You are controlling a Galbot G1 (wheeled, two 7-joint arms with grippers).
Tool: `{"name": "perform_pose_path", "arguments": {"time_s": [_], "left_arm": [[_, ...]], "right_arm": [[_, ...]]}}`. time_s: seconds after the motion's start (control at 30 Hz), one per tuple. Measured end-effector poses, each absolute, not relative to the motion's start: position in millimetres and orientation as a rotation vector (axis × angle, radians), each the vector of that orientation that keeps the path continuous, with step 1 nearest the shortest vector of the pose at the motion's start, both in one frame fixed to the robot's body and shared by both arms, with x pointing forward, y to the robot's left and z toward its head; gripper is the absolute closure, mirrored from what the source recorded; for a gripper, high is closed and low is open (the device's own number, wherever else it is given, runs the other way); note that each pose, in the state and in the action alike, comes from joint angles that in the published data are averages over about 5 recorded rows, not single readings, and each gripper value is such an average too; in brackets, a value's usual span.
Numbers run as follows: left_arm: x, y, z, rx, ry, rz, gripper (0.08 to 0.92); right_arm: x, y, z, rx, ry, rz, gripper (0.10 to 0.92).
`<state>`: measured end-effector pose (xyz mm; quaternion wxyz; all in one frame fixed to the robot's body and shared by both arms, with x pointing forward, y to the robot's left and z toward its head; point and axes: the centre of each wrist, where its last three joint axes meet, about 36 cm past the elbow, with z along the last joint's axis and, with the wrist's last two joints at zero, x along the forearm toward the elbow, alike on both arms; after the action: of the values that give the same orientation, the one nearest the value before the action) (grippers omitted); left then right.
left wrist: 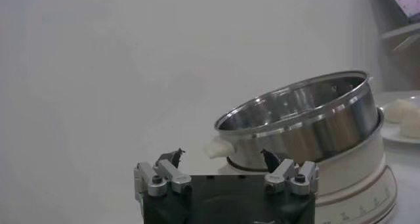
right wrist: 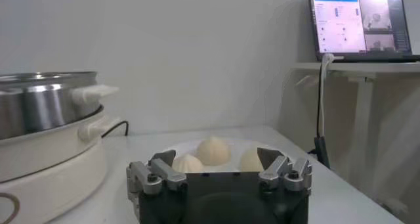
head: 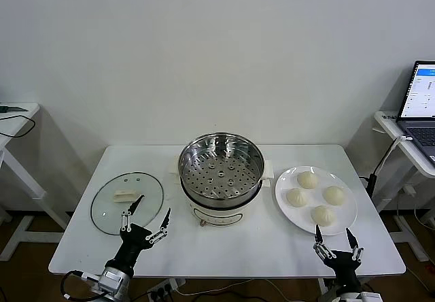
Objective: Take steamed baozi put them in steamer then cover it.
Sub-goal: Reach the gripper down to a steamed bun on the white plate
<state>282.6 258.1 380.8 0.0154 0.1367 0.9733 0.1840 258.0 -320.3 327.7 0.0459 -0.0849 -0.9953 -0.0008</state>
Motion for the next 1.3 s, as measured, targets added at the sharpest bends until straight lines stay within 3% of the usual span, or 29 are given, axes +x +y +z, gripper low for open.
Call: {"name": "perform_pose_path", "arguments": {"time_s": [0.23, 0.63, 0.93, 1.3], "left_arm": [[280.1, 257.2, 382.6, 0.416, 3.026, 0.565, 0.177], [278.6, 256.8, 385.6, 0.391, 3.023, 0.553, 0.177], [278.6, 258.0, 386.0, 0.381, 3.020, 0.552, 0.177], [279.3, 255.5, 386.2, 0.380, 3.016, 0.538, 0.177]], "right_arm": [[307.1, -338.9, 341.0, -0.272, -3.057, 0.056, 0.200], [459.0, -384.2, 384.5, -0.143, -3.074, 0.097, 0.200], [552.1, -422.4, 425.5, 0.266, -2.951, 0.328, 0.200], [627.2, -463.6, 470.7, 0.859, -2.538, 0.783, 0.200]]}}
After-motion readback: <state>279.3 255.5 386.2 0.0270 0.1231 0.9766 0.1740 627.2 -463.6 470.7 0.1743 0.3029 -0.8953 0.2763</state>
